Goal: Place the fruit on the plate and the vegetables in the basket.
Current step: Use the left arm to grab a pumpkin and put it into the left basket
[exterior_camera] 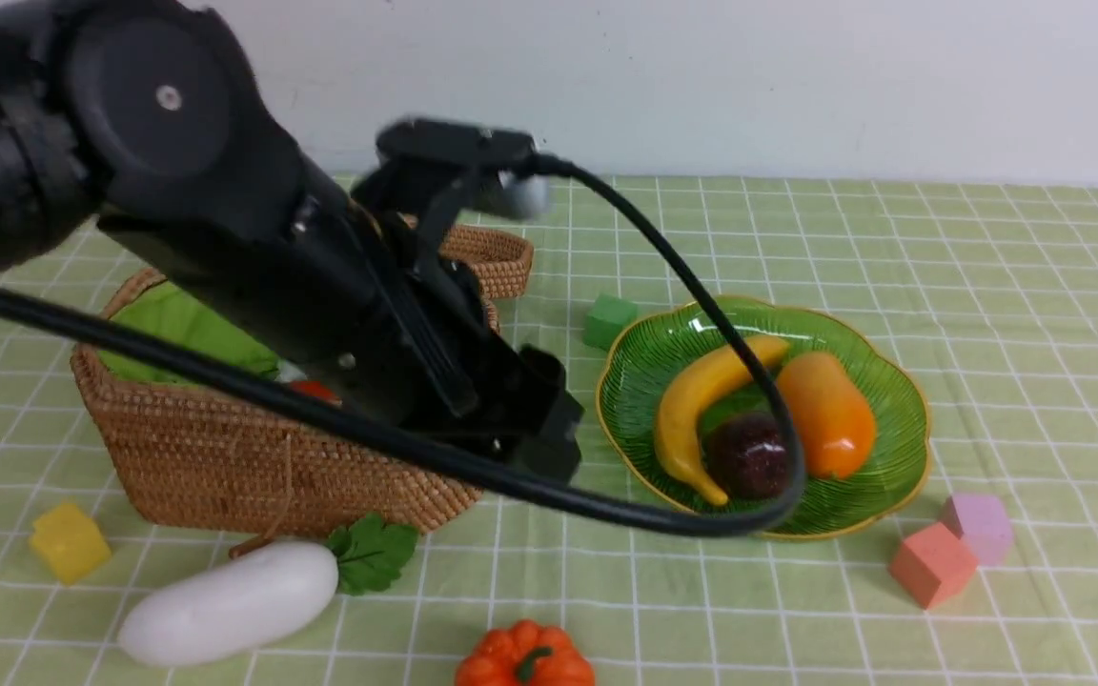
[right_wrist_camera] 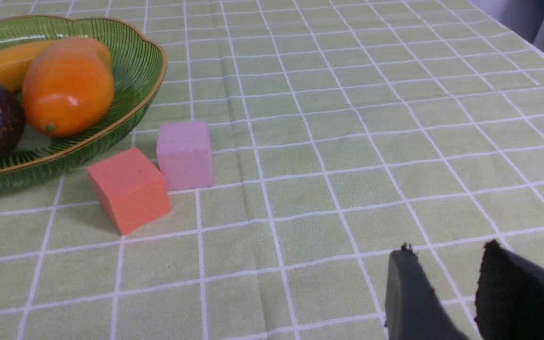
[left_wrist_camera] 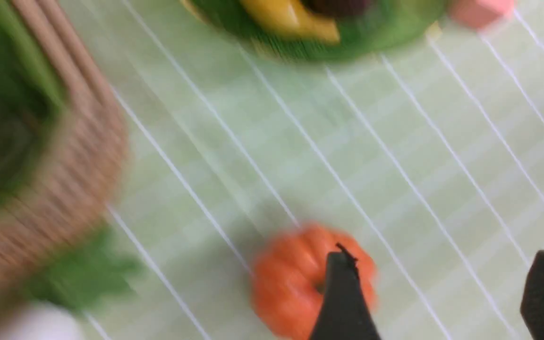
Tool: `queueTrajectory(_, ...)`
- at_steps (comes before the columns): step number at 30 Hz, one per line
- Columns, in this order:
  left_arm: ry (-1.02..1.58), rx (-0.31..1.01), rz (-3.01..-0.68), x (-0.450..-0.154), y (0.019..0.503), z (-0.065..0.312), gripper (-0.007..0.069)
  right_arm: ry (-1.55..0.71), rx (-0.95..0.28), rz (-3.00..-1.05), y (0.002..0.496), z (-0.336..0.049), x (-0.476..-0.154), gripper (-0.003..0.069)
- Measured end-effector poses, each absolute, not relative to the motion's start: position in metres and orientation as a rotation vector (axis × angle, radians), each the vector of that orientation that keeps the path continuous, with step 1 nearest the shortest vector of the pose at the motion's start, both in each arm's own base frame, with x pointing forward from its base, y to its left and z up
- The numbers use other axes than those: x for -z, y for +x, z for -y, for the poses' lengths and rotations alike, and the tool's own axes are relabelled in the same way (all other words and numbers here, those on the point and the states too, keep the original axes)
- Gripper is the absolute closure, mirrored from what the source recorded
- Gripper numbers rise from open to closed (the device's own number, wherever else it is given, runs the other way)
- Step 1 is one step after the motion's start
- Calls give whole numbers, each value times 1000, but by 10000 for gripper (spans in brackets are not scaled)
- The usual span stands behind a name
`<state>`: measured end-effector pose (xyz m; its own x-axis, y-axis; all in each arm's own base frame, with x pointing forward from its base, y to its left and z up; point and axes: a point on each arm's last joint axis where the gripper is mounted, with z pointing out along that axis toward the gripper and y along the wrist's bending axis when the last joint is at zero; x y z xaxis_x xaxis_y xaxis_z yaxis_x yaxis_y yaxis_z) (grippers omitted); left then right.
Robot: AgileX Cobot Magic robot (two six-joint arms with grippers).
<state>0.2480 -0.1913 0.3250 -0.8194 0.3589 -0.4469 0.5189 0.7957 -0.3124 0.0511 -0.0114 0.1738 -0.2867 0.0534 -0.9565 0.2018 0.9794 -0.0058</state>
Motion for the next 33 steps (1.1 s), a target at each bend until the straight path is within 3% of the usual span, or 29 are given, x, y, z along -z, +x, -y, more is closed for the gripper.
queueTrajectory(2,638,603,-2778,-308,243,200,176,186,146,-1860,51,11,-174,426)
queueTrajectory(7,705,547,-2914,-278,239,221,181,186,146,-1860,51,11,-174,426)
queueTrajectory(16,896,285,-2822,-238,250,247,183,186,146,-1860,51,11,-174,422)
queueTrajectory(24,902,257,-2806,-225,257,251,193,186,146,-1860,51,11,-174,419)
queueTrajectory(30,901,259,-2816,-224,257,251,284,186,146,-1860,51,11,-174,419)
queueTrajectory(33,908,249,-2833,-223,255,250,392,186,146,-1860,51,11,-174,419)
